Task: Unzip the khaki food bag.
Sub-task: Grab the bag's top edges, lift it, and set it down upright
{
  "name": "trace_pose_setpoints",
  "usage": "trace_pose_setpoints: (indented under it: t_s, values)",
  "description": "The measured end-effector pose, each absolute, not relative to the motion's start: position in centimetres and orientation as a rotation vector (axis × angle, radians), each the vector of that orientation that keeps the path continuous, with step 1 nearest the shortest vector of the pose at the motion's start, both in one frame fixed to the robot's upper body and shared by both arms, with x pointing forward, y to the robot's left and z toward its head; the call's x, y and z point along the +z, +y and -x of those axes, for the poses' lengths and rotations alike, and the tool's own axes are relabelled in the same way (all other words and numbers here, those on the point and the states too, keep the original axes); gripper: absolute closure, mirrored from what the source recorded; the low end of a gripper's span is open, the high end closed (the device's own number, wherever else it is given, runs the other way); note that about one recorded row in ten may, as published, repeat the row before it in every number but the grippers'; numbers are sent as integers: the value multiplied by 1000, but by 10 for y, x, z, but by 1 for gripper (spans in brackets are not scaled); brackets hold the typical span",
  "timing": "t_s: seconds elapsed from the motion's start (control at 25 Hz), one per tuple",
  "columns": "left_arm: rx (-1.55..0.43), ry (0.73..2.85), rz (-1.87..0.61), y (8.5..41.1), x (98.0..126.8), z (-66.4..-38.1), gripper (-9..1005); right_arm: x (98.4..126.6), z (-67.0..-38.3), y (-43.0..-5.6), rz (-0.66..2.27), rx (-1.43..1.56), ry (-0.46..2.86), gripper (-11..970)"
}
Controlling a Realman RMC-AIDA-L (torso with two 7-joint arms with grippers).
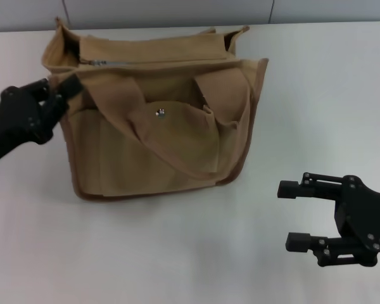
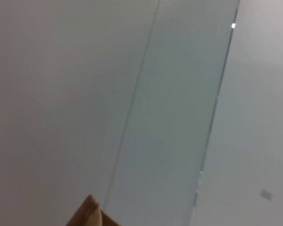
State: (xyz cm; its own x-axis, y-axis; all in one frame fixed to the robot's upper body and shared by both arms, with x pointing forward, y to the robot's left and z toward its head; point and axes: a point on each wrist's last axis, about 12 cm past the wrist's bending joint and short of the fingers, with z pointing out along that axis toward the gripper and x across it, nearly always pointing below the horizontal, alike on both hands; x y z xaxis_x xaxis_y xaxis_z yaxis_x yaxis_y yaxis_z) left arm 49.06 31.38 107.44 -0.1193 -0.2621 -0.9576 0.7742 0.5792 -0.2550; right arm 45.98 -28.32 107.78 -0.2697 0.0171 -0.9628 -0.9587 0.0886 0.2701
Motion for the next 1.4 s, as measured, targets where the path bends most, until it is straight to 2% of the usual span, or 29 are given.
trace_pose_setpoints:
  t_s: [0.2, 0.28, 0.4, 0.48, 0.64, 0.68, 0.72, 0.84, 0.88, 1.08, 1.4]
  values:
    - [-844, 1402, -417, 335, 1087, -501, 939, 1078, -461, -283, 985, 1331, 1438, 184]
    - [-789, 1372, -397, 350, 1103, -518, 939, 1080, -462, -284, 965, 1324, 1426, 184]
    - [-781, 1344, -396, 355, 1116, -531, 939, 1081, -463, -284, 949, 1315, 1413, 184]
    - [-807, 1292, -424, 352, 1135, -546, 939, 1083, -464, -285, 929, 1305, 1396, 184]
    - [-904, 1219, -514, 329, 1144, -552, 939, 1083, -465, -285, 894, 1300, 1386, 184]
    - [-959, 1210, -585, 306, 1139, -550, 939, 1081, -466, -286, 848, 1282, 1388, 184]
    - [-959, 1210, -585, 306, 1139, -550, 939, 1081, -466, -286, 848, 1282, 1388, 184]
    - [-987, 1257, -682, 271, 1116, -544, 939, 1078, -466, -290, 786, 1238, 1401, 184]
    - [-998, 1305, -729, 253, 1097, -538, 939, 1075, -465, -293, 734, 1191, 1410, 183]
    - [-995, 1371, -748, 236, 1070, -526, 938, 1068, -464, -301, 667, 1050, 1398, 183]
    - [-1030, 1397, -717, 231, 1059, -514, 938, 1045, -466, -287, 591, 749, 1330, 183]
